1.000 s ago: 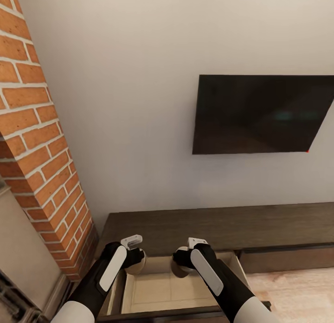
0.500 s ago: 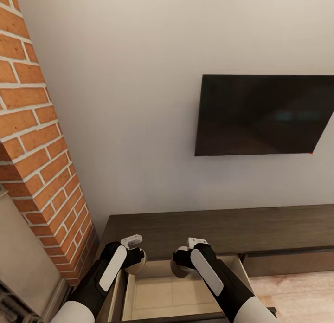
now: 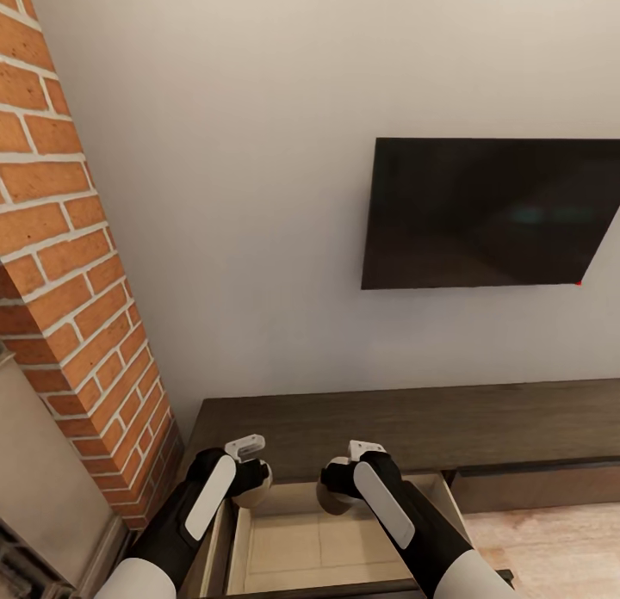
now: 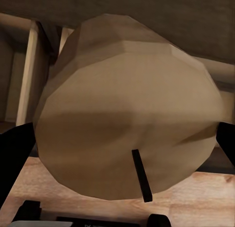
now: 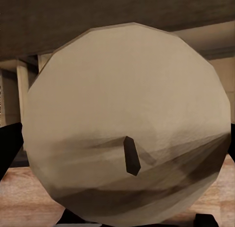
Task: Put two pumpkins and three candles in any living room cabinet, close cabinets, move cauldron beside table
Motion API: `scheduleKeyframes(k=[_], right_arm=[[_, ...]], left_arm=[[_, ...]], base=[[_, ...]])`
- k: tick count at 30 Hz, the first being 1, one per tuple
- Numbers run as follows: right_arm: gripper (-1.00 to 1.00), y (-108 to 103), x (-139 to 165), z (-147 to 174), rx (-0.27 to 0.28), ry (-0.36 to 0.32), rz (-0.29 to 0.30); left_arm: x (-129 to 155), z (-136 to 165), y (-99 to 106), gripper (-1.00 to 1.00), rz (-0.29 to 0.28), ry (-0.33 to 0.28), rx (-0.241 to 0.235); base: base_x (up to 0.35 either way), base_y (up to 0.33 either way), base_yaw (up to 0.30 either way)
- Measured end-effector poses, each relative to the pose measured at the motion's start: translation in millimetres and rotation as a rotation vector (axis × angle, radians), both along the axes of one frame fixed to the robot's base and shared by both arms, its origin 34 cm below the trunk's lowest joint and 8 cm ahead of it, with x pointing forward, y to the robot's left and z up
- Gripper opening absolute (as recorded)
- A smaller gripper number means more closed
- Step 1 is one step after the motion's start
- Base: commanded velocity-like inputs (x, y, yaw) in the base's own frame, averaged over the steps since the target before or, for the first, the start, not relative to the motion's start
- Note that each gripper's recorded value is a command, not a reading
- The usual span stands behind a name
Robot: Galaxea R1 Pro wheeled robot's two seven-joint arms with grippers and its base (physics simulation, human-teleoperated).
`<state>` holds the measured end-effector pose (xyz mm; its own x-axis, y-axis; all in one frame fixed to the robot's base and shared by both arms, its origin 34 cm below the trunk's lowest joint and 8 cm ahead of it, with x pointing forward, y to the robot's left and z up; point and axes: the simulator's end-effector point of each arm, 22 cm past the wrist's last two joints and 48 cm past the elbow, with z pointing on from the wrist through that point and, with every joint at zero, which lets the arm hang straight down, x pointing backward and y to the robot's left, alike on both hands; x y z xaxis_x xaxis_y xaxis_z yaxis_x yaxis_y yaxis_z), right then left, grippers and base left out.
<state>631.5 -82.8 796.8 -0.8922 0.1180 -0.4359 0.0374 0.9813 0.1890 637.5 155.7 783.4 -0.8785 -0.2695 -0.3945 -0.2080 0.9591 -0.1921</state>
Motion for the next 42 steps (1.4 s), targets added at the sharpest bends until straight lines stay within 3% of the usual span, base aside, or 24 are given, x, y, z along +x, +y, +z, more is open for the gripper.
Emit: scheduleKeyframes(k=[23, 31, 42], right_arm=[[-1.00, 2, 4, -18, 0.002, -0.011, 0.001], [-1.00, 1, 5, -29, -0.001, -0.010, 0.000], [-1.00, 2, 5, -46, 0.001, -0.009, 0.003]], left_arm=[[-5, -33, -8, -1.00, -0.023, 0.019, 0.014], [-15, -56, -27, -1.00, -0.049, 0.044, 0.013], [-12, -74, -33, -1.00, -0.039, 0.015, 0.021]], base=[[0.000, 0.000, 0.000], [0.000, 0.000, 0.000], [0.000, 0.000, 0.000]])
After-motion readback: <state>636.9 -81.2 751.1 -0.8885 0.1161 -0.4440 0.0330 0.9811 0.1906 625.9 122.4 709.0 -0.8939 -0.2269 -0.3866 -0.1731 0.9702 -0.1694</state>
